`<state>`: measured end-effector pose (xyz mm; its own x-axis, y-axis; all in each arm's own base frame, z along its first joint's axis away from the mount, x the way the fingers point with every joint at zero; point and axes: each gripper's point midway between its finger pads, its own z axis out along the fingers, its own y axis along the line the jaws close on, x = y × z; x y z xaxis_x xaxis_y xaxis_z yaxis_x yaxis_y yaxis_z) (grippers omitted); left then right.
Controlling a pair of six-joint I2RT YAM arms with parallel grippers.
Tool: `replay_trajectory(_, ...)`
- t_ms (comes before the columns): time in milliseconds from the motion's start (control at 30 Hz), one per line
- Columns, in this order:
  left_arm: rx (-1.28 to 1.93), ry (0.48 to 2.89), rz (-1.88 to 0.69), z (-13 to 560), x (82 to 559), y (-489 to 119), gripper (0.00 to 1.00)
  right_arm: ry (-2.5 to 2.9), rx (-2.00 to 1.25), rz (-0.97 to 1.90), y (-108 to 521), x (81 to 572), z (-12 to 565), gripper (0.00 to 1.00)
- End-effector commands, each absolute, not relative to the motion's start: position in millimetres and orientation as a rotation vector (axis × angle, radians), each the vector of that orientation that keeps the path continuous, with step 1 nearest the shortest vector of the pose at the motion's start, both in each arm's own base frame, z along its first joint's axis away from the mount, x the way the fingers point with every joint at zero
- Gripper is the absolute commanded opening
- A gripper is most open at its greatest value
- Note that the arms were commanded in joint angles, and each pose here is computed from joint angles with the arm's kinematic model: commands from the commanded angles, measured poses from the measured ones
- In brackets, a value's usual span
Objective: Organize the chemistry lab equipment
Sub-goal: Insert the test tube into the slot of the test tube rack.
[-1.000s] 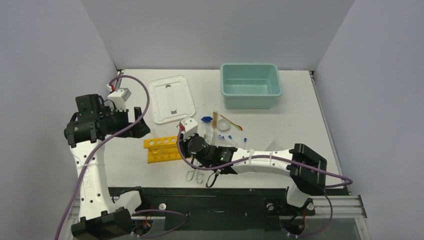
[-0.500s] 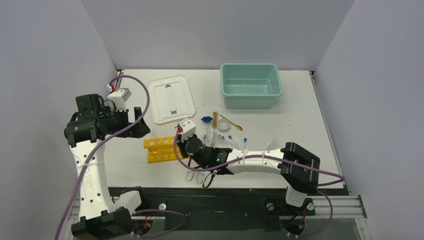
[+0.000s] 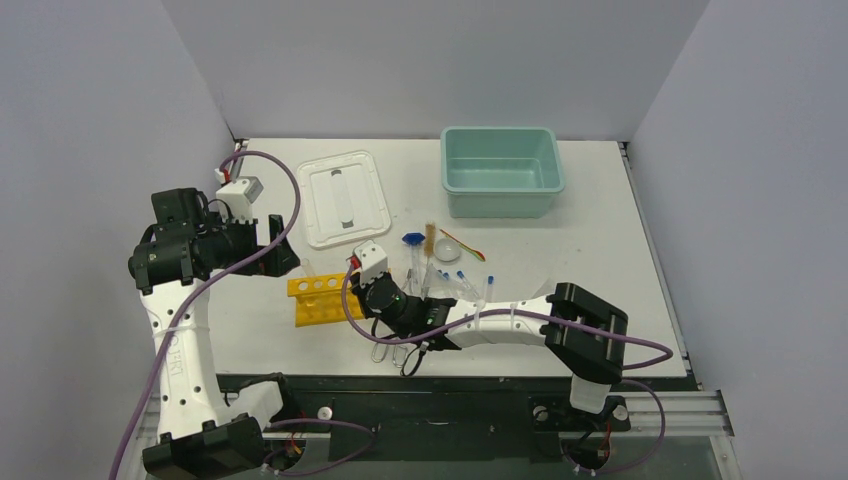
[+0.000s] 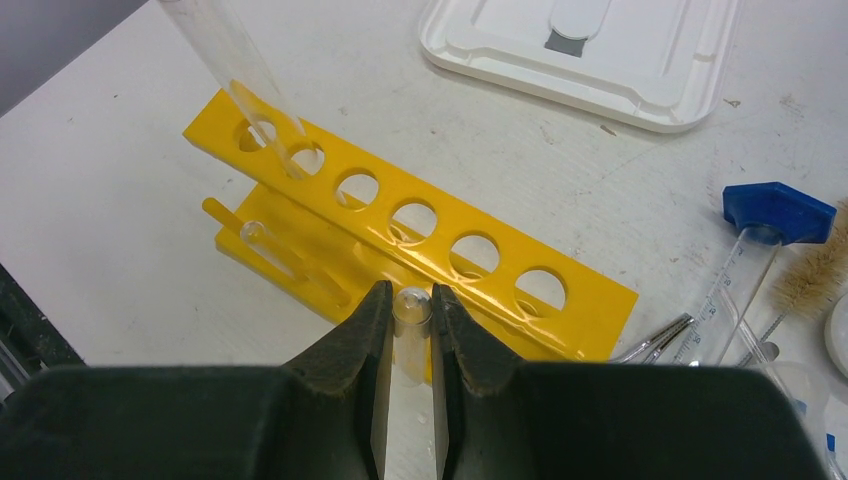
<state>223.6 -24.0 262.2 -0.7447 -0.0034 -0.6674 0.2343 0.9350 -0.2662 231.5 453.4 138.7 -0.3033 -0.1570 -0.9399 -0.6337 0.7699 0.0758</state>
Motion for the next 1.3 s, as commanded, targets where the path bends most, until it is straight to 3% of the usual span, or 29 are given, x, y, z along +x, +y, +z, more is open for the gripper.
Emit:
replay_trajectory(0,0.179,2.342,-0.403,272,224,-21,0.97,1.784,-0.535,0.571,460,241,168,0.00)
replay_trajectory(1267,0.192,2.343,-0.410,268,226,-21,0.97,1.729,-0.461,0.640,458,252,202,0.00)
